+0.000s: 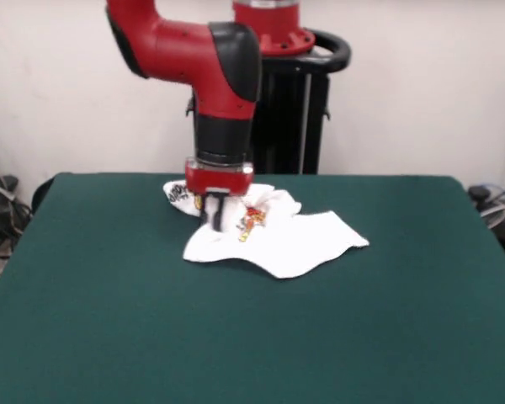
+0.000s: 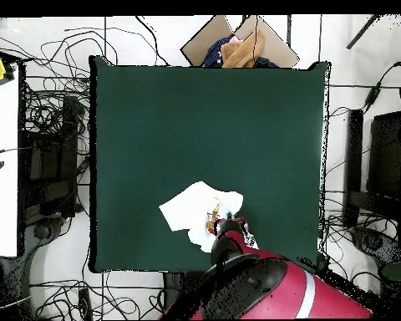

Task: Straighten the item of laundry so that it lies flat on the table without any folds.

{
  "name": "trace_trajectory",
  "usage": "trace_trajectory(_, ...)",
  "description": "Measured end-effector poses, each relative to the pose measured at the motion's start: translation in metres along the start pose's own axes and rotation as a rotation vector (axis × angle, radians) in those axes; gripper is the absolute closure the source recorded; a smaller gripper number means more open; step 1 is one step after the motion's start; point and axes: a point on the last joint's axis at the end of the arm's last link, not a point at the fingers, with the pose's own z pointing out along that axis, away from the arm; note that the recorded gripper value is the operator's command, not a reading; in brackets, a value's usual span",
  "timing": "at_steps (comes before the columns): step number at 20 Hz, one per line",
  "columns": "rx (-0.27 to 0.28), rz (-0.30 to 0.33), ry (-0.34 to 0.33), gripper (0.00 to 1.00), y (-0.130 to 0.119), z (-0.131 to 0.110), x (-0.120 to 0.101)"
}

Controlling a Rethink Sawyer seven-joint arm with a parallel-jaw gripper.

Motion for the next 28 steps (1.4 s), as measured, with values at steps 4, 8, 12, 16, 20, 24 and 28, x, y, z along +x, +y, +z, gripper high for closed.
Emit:
trace_trajectory(4,0.059,-0.001,-0.002,1.00,-0.031,0.009,0.000)
trace_trajectory(8,0.064,-0.017,-0.011,1.00,-0.037,0.011,-0.002)
trace_trajectory(12,0.096,-0.047,-0.014,1.00,-0.043,0.011,-0.003)
trace_trajectory(16,0.188,-0.095,0.001,1.00,-0.054,0.004,-0.010)
trace_trajectory(20,0.283,-0.142,0.006,1.00,-0.057,-0.010,-0.027)
trace_trajectory(24,0.378,-0.193,-0.007,1.00,-0.055,-0.029,-0.048)
trace_trajectory(28,0.446,-0.235,-0.026,1.00,-0.061,-0.044,-0.062)
